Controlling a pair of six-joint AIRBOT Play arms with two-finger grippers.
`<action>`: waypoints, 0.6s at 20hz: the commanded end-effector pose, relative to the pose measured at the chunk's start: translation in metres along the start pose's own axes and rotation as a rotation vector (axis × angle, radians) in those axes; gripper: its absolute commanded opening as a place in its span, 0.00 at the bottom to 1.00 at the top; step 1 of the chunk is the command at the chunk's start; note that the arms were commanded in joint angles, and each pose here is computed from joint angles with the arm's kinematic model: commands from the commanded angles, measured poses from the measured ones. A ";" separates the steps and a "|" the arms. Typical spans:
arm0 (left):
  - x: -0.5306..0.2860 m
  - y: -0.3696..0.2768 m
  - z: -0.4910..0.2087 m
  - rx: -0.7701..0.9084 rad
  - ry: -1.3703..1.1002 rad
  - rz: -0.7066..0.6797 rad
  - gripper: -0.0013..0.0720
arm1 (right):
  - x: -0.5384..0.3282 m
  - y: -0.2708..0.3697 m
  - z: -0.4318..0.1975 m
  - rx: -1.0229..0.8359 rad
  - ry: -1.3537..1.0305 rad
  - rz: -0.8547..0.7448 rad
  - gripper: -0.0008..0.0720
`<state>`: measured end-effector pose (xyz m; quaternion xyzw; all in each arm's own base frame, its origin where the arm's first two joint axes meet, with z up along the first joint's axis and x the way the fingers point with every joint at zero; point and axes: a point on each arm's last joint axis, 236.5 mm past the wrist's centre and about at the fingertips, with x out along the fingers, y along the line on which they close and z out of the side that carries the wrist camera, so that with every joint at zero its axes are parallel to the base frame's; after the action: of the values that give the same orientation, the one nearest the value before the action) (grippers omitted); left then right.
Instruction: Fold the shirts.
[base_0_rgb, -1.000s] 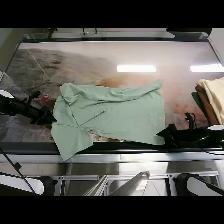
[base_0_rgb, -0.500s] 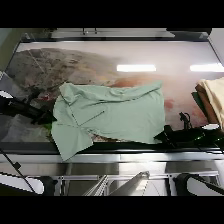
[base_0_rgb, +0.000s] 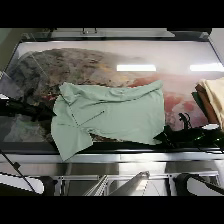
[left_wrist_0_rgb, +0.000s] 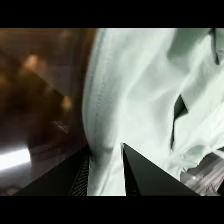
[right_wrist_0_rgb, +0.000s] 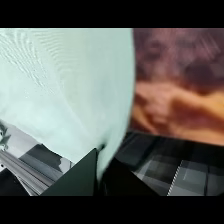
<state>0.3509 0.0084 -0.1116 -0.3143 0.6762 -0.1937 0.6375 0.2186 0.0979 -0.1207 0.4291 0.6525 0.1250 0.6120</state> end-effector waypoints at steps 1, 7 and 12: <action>0.013 -0.009 -0.036 0.023 0.139 -0.031 0.36 | -0.002 0.004 0.004 -0.006 -0.010 0.008 0.03; 0.009 0.020 -0.049 -0.057 0.125 -0.020 0.10 | -0.008 0.014 0.012 -0.034 -0.016 0.021 0.03; -0.021 0.000 -0.035 -0.090 0.058 -0.165 0.04 | -0.012 0.019 0.017 -0.049 -0.031 0.028 0.03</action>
<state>0.3117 0.0224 -0.1159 -0.3456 0.6973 -0.1960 0.5966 0.2365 0.0941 -0.1075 0.4230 0.6386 0.1381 0.6278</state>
